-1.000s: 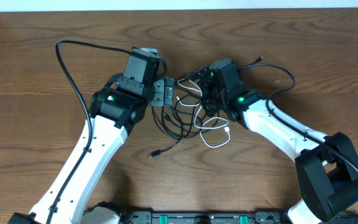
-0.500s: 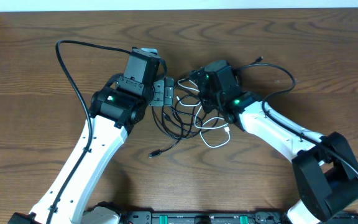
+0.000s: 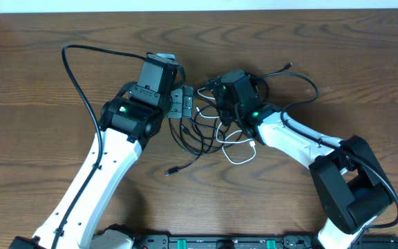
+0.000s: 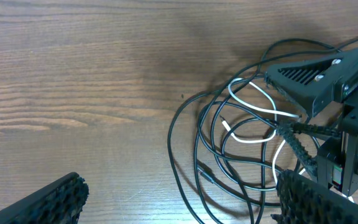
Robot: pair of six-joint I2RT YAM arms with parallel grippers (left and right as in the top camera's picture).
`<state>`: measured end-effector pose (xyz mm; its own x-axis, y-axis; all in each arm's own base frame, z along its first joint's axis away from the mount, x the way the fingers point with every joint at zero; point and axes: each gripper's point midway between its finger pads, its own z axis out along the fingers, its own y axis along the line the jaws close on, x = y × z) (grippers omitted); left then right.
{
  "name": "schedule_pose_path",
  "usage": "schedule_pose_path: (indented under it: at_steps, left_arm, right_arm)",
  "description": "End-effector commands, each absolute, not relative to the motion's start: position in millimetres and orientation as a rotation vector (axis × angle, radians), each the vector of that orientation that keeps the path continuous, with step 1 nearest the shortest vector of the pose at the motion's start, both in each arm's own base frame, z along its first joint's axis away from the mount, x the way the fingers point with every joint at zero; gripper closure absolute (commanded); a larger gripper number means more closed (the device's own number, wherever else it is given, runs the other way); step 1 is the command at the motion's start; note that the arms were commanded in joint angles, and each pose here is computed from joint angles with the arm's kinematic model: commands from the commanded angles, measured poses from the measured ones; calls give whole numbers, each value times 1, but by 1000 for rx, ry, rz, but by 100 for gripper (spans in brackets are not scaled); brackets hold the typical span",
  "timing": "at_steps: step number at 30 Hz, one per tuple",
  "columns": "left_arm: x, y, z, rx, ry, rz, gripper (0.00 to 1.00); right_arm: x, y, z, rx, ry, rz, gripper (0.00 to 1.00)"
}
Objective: Untangle cables
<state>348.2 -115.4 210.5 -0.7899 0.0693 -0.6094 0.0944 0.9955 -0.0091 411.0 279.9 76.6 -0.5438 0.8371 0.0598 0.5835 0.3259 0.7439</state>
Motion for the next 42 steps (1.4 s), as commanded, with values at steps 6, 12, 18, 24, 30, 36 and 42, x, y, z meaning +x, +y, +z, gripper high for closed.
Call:
schedule_pose_path:
  at_steps: [6, 12, 18, 24, 30, 36, 42]
  left_arm:
    - [349, -115, 208, 110, 2495, -54, 2]
    - [349, -115, 208, 110, 2495, -54, 2]
    - [349, -115, 208, 110, 2495, -54, 2]
    - [349, -115, 208, 110, 2495, -54, 2]
    - [349, -115, 208, 110, 2495, -54, 2]
    - [349, -115, 208, 110, 2495, -54, 2]
    - [349, -115, 208, 110, 2495, -54, 2]
  right_arm:
    - [414, 275, 73, 1266, 2234, 1004, 17]
    - [415, 274, 73, 1268, 2230, 999, 18]
    - [417, 271, 73, 1273, 2214, 979, 18]
    - [419, 265, 72, 1282, 2193, 945, 25]
    - [417, 263, 69, 1288, 2199, 925, 37]
    - [416, 260, 51, 1303, 2219, 878, 45]
    - [417, 263, 42, 1302, 2230, 883, 80]
